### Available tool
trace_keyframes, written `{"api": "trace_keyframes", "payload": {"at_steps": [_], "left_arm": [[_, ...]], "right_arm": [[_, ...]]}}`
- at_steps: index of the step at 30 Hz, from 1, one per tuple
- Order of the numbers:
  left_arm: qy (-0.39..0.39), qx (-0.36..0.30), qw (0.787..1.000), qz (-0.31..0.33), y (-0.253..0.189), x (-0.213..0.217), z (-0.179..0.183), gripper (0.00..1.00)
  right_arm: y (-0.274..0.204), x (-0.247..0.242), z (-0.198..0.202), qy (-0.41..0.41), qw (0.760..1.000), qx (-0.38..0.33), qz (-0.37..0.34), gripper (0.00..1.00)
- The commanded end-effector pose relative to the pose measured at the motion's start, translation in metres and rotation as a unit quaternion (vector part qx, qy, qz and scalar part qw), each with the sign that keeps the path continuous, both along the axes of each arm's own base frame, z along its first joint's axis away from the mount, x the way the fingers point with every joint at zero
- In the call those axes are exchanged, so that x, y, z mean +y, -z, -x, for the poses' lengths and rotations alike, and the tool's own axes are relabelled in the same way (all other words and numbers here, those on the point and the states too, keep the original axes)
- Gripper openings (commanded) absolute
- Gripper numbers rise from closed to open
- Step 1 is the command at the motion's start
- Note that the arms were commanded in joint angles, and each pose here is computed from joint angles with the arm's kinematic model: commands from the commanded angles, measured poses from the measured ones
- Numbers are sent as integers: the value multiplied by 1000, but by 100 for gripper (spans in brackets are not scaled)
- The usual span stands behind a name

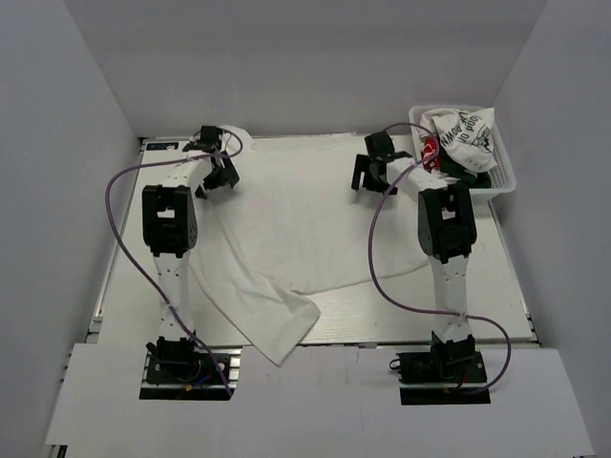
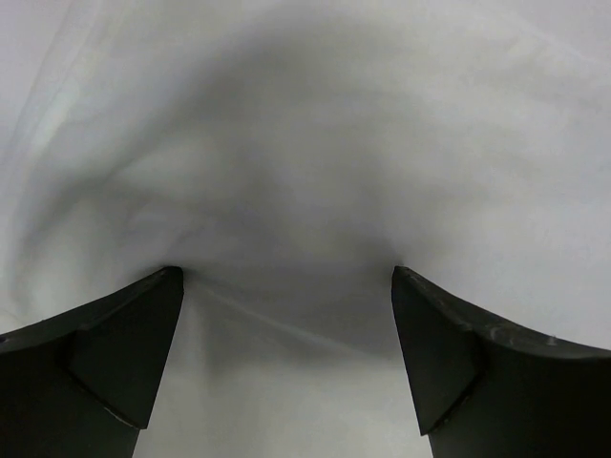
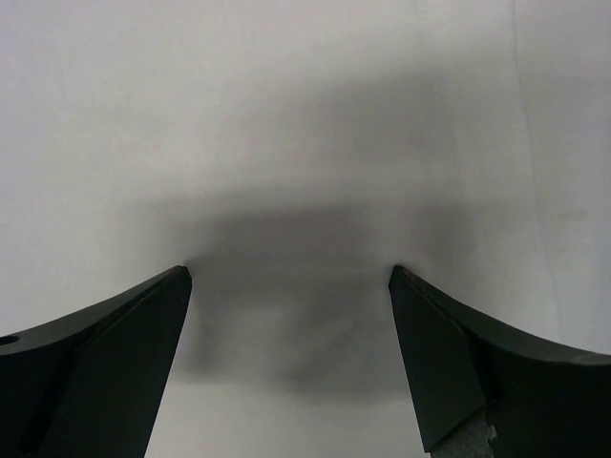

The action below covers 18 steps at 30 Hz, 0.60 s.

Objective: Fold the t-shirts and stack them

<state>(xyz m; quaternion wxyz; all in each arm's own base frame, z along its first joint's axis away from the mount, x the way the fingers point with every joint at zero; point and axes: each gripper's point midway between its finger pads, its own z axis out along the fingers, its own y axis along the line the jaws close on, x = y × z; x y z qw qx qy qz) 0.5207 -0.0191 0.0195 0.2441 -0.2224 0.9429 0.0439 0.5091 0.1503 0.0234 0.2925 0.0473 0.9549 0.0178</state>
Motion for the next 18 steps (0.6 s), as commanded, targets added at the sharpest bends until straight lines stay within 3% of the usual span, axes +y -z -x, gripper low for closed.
{"api": "trace_keyframes", "payload": {"at_steps": [1, 6, 11, 13, 15, 16, 18], "left_arm": [[14, 38, 999, -2, 46, 15, -24, 100], [99, -59, 993, 2, 23, 3, -91, 100], [138, -173, 975, 19, -64, -13, -129, 100], [136, -200, 970, 25, -114, -15, -123, 100], [113, -192, 974, 33, -133, -13, -102, 100], [115, -175, 977, 40, -139, -22, -84, 100], [89, -145, 984, 46, -157, -29, -31, 100]], "right_arm": [[28, -21, -8, 40, 997, 62, -11, 90], [18, -11, -25, 12, 999, 19, -35, 90], [-68, 5, -38, -49, 994, -79, -55, 90], [-98, 6, -38, -59, 991, -112, -41, 90], [-138, 2, -32, -62, 986, -153, -27, 90], [-162, 2, -25, -58, 983, -172, -32, 90], [-156, -2, 4, -37, 984, -171, -46, 90]]}}
